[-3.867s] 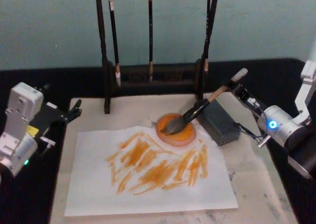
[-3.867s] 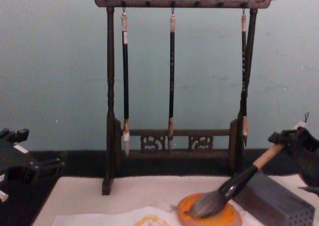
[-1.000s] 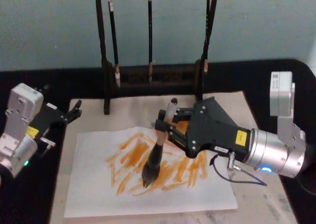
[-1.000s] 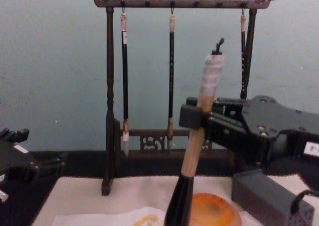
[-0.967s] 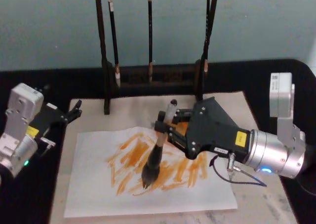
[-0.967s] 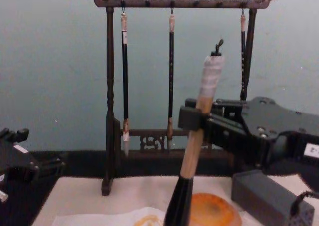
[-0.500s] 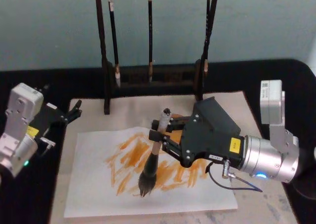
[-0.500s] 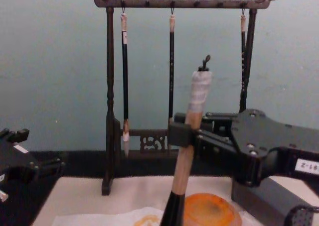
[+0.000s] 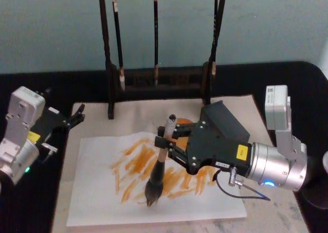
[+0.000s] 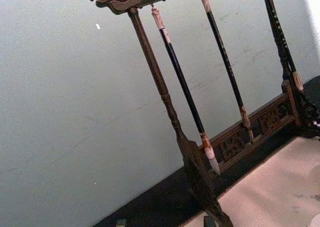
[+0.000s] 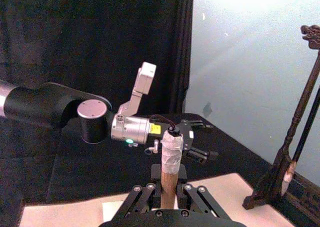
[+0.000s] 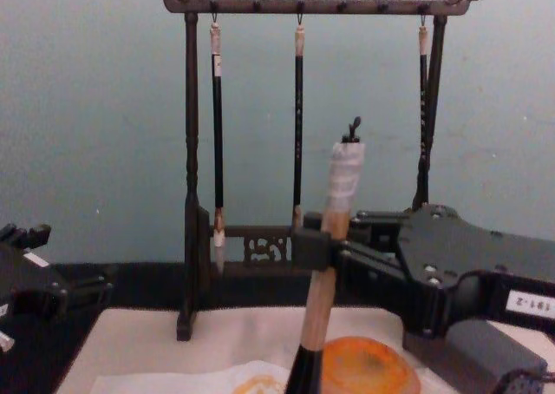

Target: Pick up the brush from the inkstone, write on the paper, then place the brush back to its original position.

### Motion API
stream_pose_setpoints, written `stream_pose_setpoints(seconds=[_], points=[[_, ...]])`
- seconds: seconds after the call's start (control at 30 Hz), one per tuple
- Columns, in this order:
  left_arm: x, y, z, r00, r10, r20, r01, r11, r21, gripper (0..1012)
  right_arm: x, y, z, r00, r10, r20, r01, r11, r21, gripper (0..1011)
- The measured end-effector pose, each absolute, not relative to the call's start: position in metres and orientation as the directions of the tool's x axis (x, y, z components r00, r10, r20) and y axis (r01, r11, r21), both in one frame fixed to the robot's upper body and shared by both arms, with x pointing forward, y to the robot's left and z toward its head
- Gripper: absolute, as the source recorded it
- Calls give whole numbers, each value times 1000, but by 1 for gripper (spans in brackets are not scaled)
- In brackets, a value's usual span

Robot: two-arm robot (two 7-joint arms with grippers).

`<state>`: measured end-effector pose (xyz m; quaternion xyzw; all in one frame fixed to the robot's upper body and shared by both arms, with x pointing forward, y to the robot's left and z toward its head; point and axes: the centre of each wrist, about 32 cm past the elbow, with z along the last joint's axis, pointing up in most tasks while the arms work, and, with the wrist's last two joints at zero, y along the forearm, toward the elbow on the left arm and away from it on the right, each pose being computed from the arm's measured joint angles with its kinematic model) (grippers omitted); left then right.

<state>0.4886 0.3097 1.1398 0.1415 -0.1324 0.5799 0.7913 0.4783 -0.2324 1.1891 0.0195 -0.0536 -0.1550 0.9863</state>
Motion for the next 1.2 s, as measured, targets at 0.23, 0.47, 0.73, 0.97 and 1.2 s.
stream_pose_setpoints(seconds=[0.23, 0.47, 0.73, 0.97, 1.2], points=[[489, 310, 1140, 292, 880, 374, -955, 287, 70, 1001, 478, -233, 1186, 943, -317, 96, 314, 948, 49, 169], [489, 310, 1140, 292, 880, 374, -955, 287, 70, 1001, 476, -236, 1186, 943, -319, 95, 316, 948, 45, 169], [489, 310, 1140, 292, 880, 374, -955, 287, 70, 1001, 472, -242, 1187, 941, -322, 103, 321, 947, 35, 169], [489, 310, 1140, 292, 880, 374, -955, 287, 70, 1001, 469, -249, 1187, 937, -332, 110, 332, 943, 18, 169], [489, 310, 1140, 292, 880, 374, -955, 287, 70, 1001, 465, -256, 1188, 931, -345, 117, 346, 938, 14, 169]])
